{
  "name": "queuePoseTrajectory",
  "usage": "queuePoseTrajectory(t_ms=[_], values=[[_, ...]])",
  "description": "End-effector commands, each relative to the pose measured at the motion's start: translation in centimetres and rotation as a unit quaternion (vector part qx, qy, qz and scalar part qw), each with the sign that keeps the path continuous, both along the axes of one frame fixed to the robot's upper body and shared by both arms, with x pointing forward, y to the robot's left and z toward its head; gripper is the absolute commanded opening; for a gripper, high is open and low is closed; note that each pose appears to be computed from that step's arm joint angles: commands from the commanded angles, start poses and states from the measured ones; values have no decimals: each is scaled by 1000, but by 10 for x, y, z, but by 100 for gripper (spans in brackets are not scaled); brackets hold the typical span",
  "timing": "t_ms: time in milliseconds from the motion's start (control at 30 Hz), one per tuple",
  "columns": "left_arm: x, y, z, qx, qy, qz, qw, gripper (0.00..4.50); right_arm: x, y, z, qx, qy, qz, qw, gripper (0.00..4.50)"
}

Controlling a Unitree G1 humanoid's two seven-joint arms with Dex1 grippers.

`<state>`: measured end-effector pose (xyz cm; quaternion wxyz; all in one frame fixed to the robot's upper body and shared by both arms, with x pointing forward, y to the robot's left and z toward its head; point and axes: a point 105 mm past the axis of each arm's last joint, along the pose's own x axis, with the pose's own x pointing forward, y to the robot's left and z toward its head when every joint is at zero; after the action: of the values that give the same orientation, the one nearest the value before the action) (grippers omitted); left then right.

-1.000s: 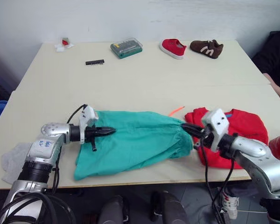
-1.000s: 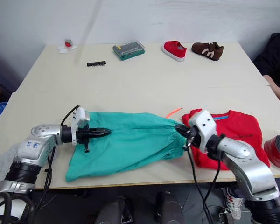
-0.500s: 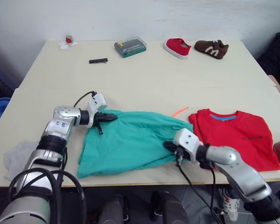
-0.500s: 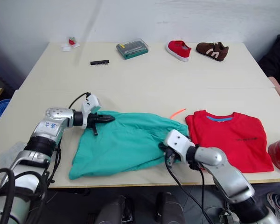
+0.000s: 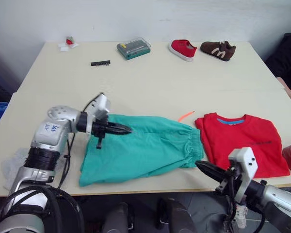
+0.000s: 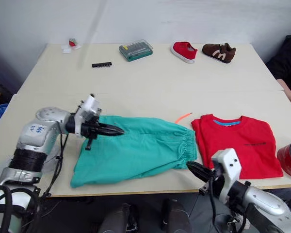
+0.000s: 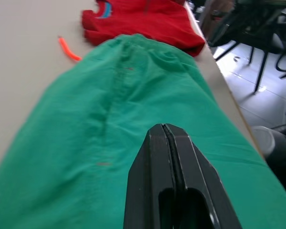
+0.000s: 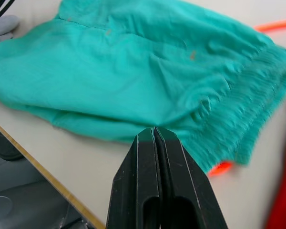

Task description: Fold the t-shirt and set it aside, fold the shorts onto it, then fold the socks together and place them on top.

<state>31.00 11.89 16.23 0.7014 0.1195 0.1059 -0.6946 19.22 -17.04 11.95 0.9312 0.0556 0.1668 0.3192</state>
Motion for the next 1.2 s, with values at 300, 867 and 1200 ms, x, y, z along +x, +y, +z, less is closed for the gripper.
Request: queuePoseTrajectory(t_ms=[300, 867, 1200], values=[[5, -7, -33, 60, -67, -30, 995, 0, -15, 19, -34, 144, 144, -71, 977, 340], [15, 7, -54, 92, -86, 14, 992, 0, 66, 44, -31, 271, 177, -79, 943, 386], [17, 9, -63, 91, -91, 49, 990, 0, 63, 63, 14, 204, 63, 25, 977, 32]])
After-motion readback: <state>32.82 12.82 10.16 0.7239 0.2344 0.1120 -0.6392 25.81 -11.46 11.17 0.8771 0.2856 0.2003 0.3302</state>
